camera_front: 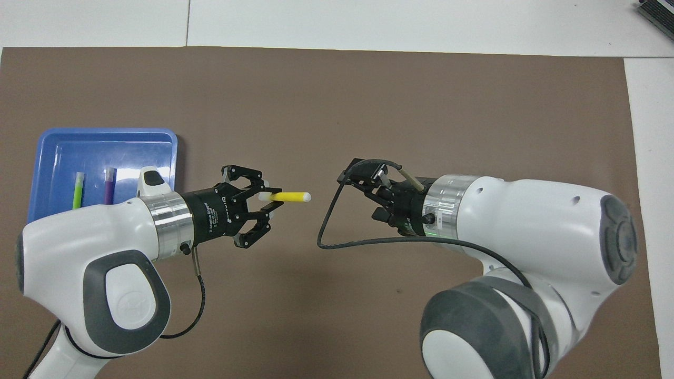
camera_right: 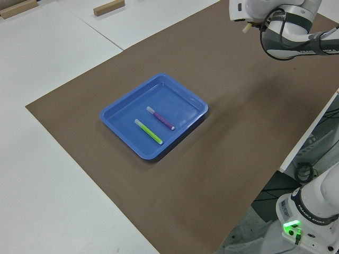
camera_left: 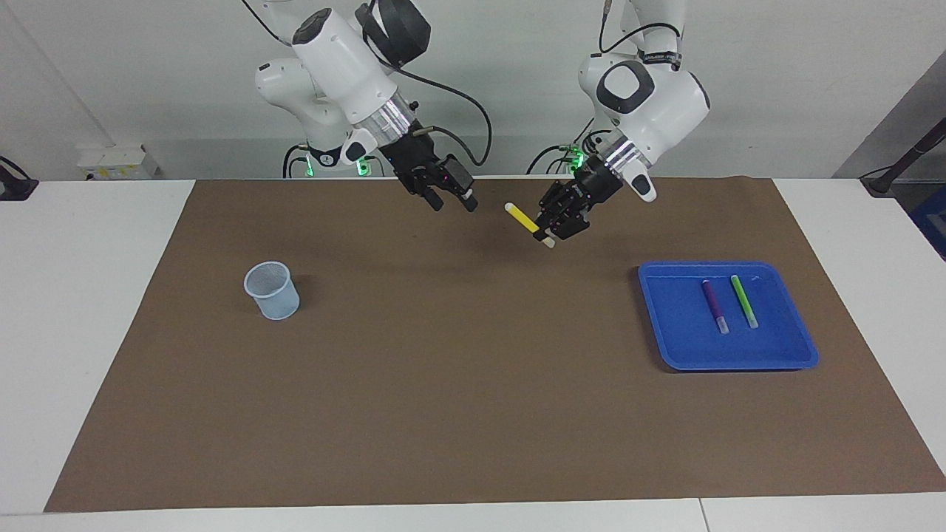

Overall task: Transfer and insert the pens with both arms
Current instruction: 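Grasp the yellow pen tip with the right gripper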

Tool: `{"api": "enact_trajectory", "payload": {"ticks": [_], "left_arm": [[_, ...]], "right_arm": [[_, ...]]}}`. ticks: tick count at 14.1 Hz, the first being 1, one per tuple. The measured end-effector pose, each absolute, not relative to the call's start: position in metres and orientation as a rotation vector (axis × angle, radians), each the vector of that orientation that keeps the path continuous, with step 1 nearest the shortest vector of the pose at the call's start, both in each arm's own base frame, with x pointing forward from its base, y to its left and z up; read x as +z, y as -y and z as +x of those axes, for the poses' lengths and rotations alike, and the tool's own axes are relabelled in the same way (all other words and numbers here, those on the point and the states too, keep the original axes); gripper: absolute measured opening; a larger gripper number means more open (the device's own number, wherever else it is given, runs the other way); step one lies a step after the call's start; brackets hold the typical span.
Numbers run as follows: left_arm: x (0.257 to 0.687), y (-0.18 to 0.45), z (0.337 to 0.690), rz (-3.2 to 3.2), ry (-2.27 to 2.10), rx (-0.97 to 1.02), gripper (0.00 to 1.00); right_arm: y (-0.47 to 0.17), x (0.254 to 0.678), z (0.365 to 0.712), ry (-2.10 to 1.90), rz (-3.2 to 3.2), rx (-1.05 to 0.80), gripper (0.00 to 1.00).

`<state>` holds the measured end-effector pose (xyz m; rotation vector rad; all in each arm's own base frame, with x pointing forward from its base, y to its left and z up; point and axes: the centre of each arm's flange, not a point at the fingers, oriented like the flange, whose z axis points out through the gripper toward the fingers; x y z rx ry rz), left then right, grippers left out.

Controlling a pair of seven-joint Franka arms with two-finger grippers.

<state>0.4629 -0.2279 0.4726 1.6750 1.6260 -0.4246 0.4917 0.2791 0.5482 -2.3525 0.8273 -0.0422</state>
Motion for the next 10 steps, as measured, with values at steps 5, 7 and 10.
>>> {"api": "enact_trajectory", "payload": {"ticks": [5, 7, 10], "left_arm": [[0.472, 0.228, 0.462, 1.632, -1.654, -0.429, 0.22], [0.472, 0.23, 0.461, 1.632, -1.656, -0.433, 0.22], [0.472, 0.232, 0.46, 1.629, -1.659, -0.439, 0.22]], "right_arm": [[-0.337, 0.535, 0.484, -0.879, -2.244, -0.118, 1.0], [-0.357, 0.517, 0.487, -0.897, -2.23, -0.121, 0.99], [-0.365, 0.505, 0.493, -0.904, -2.231, -0.121, 0.93]]}}
